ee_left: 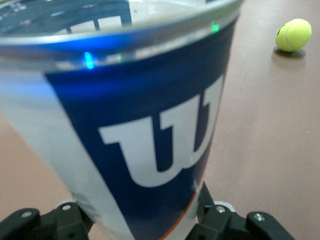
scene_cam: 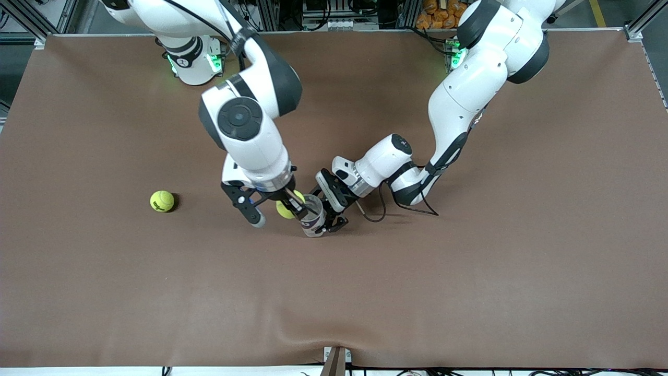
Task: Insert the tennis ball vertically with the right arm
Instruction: 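Carry the held ball with the right gripper over the can's open end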
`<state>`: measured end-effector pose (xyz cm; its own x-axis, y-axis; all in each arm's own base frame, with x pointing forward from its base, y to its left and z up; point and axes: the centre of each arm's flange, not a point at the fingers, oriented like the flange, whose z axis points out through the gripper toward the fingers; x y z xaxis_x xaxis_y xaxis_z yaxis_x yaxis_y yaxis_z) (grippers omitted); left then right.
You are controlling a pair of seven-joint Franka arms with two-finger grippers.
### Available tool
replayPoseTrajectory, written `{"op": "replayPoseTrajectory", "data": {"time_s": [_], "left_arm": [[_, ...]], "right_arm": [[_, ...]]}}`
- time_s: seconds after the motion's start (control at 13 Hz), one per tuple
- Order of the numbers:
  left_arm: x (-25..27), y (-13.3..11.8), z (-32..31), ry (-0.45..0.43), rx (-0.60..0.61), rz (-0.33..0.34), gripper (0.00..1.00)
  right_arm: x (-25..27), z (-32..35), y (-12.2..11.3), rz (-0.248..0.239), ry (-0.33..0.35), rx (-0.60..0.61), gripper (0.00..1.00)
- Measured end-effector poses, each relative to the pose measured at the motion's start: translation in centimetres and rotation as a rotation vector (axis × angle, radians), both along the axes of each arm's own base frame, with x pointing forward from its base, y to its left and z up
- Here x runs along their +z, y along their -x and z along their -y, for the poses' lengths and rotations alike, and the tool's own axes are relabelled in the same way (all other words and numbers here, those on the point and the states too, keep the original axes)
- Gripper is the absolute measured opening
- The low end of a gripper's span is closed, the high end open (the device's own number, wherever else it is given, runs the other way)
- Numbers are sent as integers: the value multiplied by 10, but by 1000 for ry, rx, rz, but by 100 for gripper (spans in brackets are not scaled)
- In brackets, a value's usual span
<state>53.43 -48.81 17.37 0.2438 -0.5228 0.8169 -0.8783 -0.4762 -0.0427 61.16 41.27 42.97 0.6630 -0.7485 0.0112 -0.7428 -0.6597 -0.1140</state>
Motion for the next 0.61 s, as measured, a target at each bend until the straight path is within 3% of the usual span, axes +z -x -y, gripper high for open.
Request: {"op": "replayPoseTrajectory", "data": {"time_s": [0.61], "left_arm": [[0,1,0,3,-1,1,78]], "right_arm": [[-2,-10,-6,38,-8,-41,68]]}}
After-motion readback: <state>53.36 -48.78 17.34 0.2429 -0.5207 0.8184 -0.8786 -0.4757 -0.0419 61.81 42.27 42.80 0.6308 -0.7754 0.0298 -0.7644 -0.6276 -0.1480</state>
